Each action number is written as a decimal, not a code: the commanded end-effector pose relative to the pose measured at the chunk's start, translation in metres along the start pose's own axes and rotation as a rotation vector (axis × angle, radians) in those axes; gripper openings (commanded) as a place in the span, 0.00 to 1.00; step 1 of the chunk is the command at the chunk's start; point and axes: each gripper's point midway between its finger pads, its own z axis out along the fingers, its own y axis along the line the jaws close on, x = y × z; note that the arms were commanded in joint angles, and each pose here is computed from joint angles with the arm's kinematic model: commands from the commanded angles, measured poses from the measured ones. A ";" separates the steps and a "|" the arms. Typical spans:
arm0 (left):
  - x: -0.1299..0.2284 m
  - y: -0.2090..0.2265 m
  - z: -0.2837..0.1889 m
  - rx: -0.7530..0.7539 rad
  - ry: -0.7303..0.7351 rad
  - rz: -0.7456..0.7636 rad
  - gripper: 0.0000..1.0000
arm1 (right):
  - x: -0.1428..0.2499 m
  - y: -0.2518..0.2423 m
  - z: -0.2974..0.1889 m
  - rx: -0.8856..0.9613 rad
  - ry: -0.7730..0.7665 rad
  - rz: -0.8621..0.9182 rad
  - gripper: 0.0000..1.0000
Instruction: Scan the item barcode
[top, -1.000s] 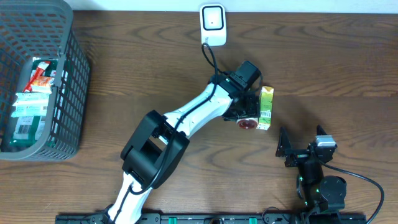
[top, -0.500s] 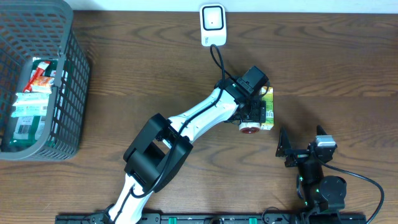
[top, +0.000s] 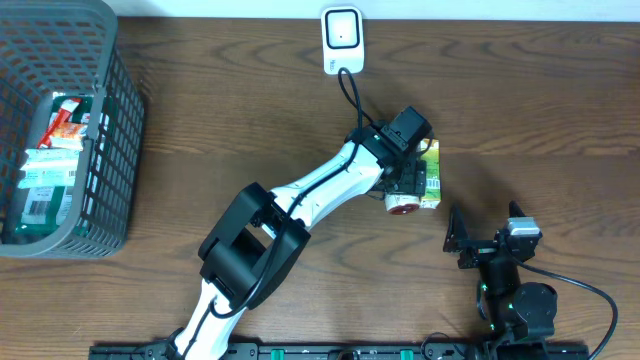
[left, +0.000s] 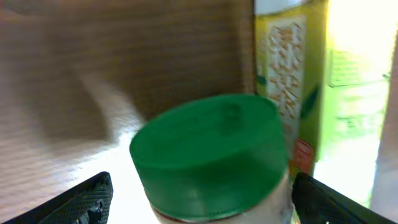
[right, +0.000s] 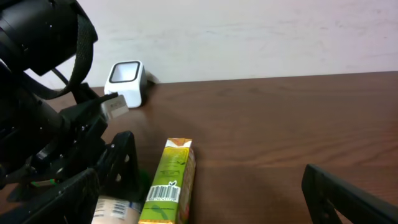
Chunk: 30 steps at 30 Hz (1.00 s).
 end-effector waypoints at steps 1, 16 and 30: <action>-0.014 0.007 -0.021 -0.055 -0.086 0.063 0.92 | 0.001 0.002 0.000 -0.008 0.002 0.011 0.99; -0.049 0.008 -0.096 -0.020 -0.249 0.092 0.92 | 0.001 0.002 0.000 -0.008 0.003 0.011 0.99; -0.090 0.086 -0.230 -0.059 -0.435 0.033 0.92 | 0.001 0.002 0.000 -0.008 0.003 0.011 0.99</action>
